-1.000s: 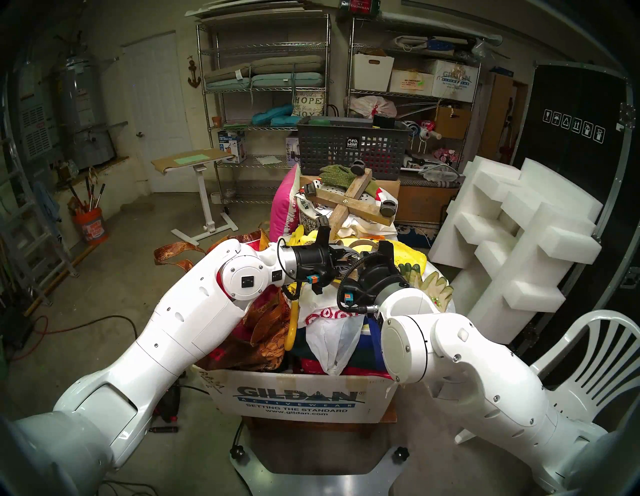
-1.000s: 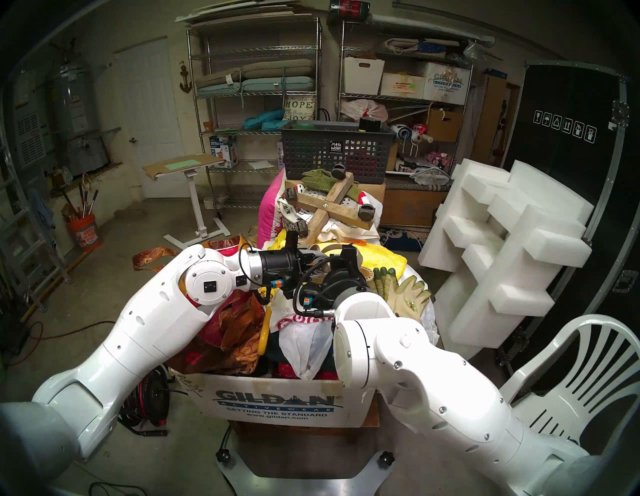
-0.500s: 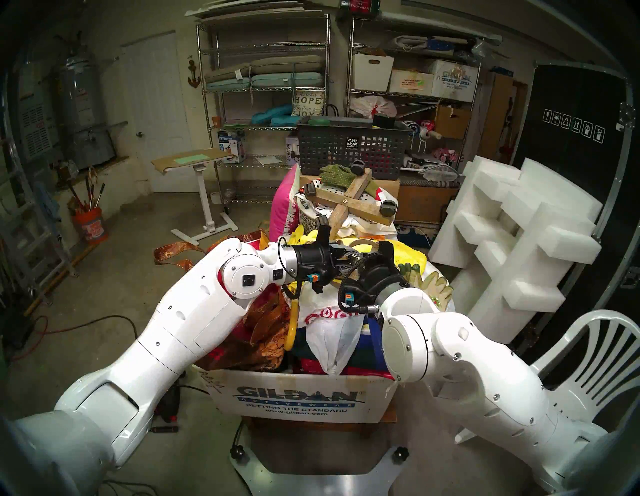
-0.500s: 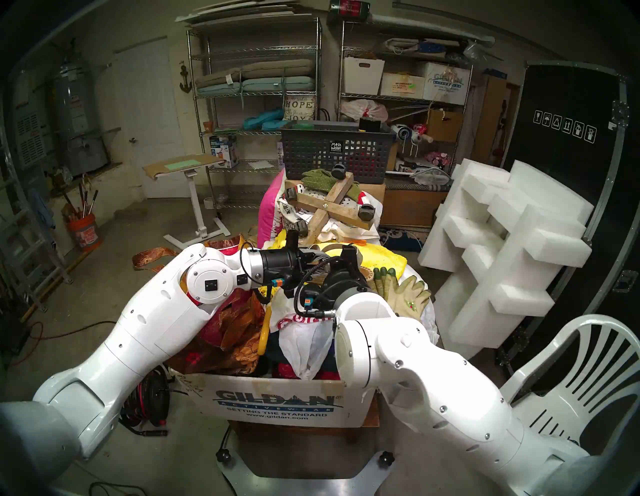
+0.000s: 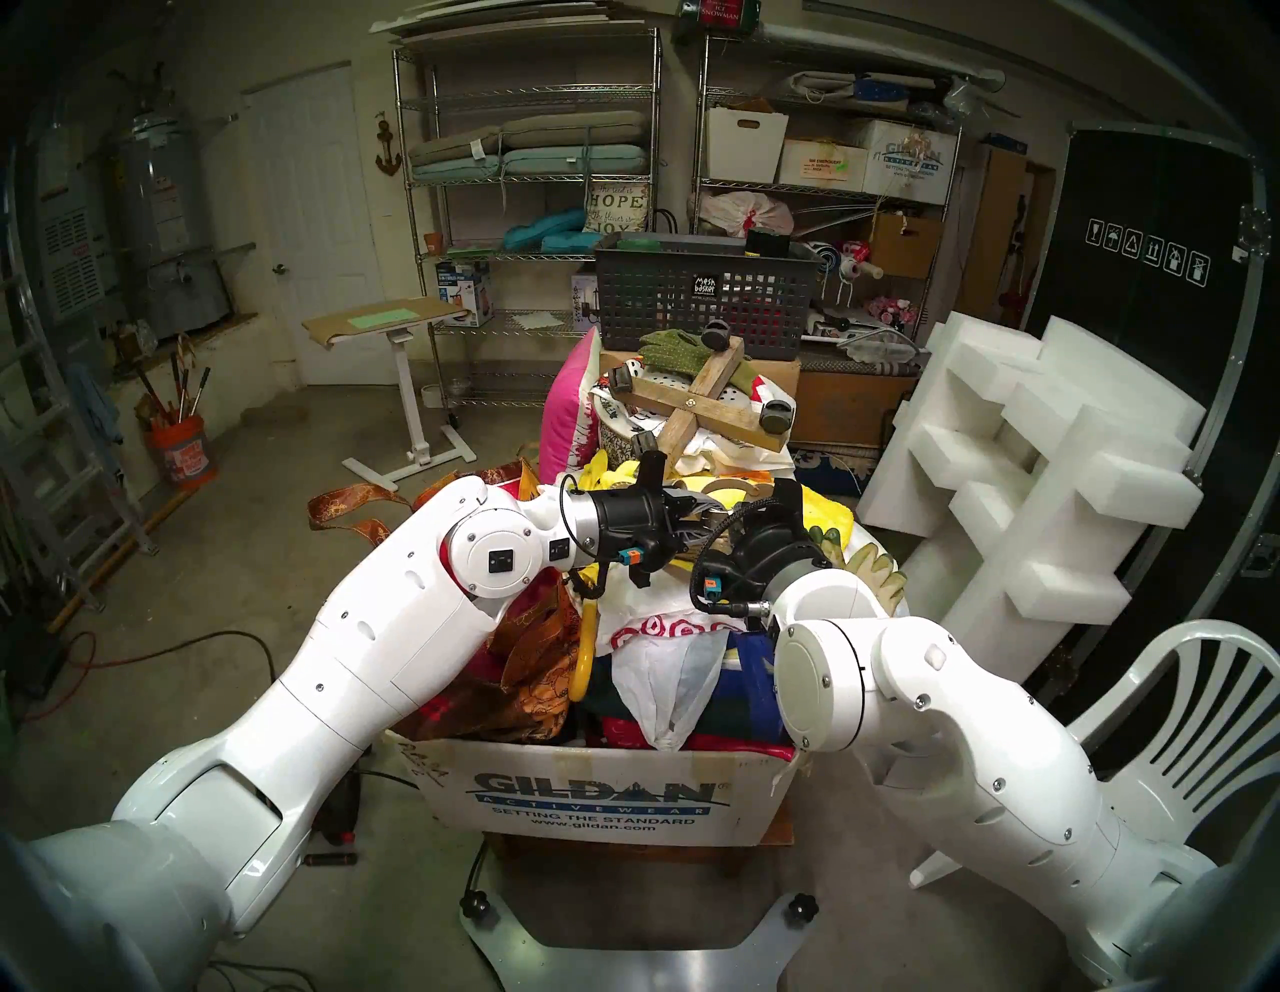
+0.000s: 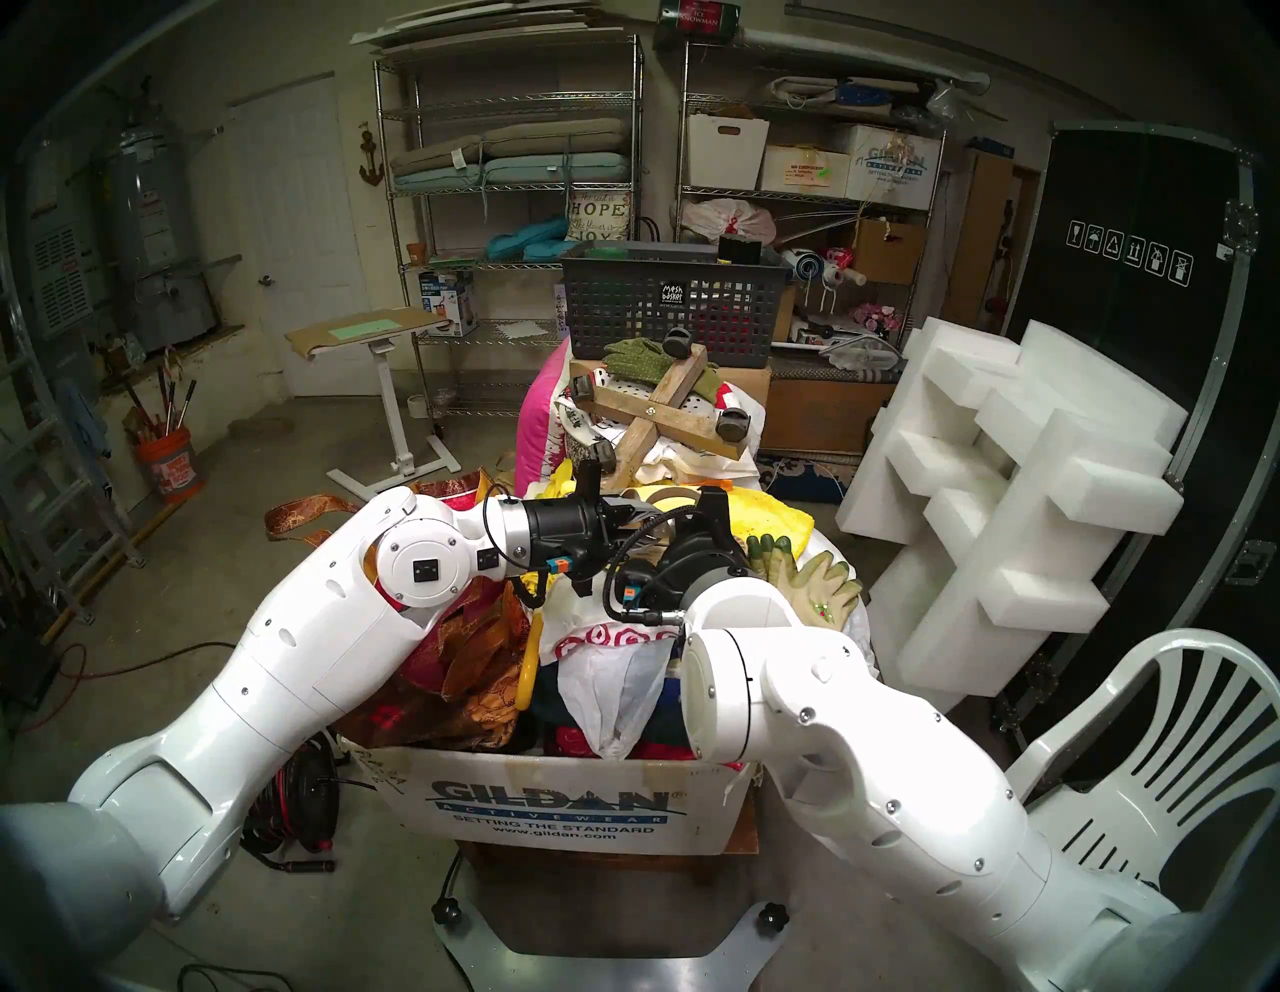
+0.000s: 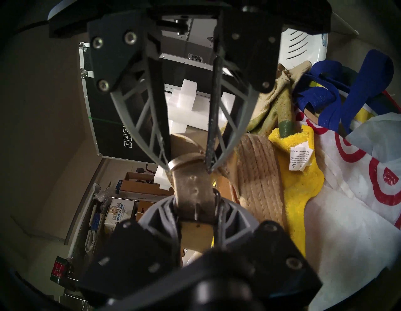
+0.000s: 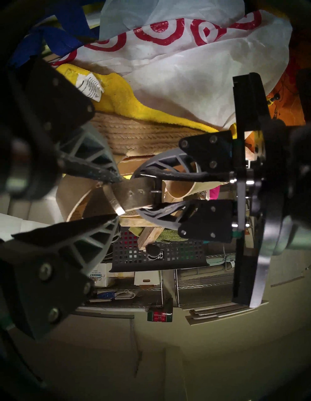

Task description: Unbuckle a shoe

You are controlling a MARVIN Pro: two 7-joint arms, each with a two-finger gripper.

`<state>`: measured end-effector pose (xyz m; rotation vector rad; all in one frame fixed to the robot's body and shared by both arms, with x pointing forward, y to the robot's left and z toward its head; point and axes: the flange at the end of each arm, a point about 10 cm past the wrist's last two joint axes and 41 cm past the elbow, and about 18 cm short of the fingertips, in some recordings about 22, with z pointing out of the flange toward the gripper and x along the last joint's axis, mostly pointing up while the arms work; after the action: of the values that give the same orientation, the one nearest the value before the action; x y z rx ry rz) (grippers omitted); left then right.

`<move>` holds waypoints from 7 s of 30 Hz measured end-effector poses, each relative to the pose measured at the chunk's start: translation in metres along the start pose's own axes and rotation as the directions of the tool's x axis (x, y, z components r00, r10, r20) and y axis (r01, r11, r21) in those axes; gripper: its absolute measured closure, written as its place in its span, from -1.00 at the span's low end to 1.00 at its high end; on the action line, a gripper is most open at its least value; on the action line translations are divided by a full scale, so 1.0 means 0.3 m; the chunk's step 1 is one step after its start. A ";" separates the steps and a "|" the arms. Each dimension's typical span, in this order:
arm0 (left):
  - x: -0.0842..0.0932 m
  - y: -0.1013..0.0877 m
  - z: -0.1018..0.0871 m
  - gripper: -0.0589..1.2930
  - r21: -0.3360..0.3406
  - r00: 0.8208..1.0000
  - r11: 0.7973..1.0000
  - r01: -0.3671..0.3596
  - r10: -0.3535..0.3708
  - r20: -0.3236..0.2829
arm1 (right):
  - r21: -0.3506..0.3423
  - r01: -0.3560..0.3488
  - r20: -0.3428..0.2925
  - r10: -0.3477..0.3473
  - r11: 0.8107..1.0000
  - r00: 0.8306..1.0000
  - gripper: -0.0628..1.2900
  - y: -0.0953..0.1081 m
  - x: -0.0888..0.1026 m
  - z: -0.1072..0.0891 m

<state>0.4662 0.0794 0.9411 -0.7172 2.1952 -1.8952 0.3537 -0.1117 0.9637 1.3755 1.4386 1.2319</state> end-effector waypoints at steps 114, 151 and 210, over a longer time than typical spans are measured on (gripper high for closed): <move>-0.021 0.019 -0.011 0.58 0.027 0.999 1.000 0.011 -0.012 0.038 | 0.092 -0.255 0.040 0.252 0.963 0.967 0.39 0.030 0.080 -0.009; 0.002 0.008 -0.001 0.58 0.061 1.000 0.998 0.019 -0.020 0.024 | 0.084 -0.291 0.093 0.284 0.953 0.954 0.39 0.056 0.060 0.037; 0.017 0.023 0.008 0.58 0.040 1.000 0.999 0.002 -0.003 0.009 | 0.050 -0.310 0.062 0.307 0.949 0.950 0.94 0.087 0.058 0.011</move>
<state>0.4611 0.0755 0.9350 -0.7204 2.1454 -1.9281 0.3610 -0.0957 0.9899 1.7106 1.2632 1.3435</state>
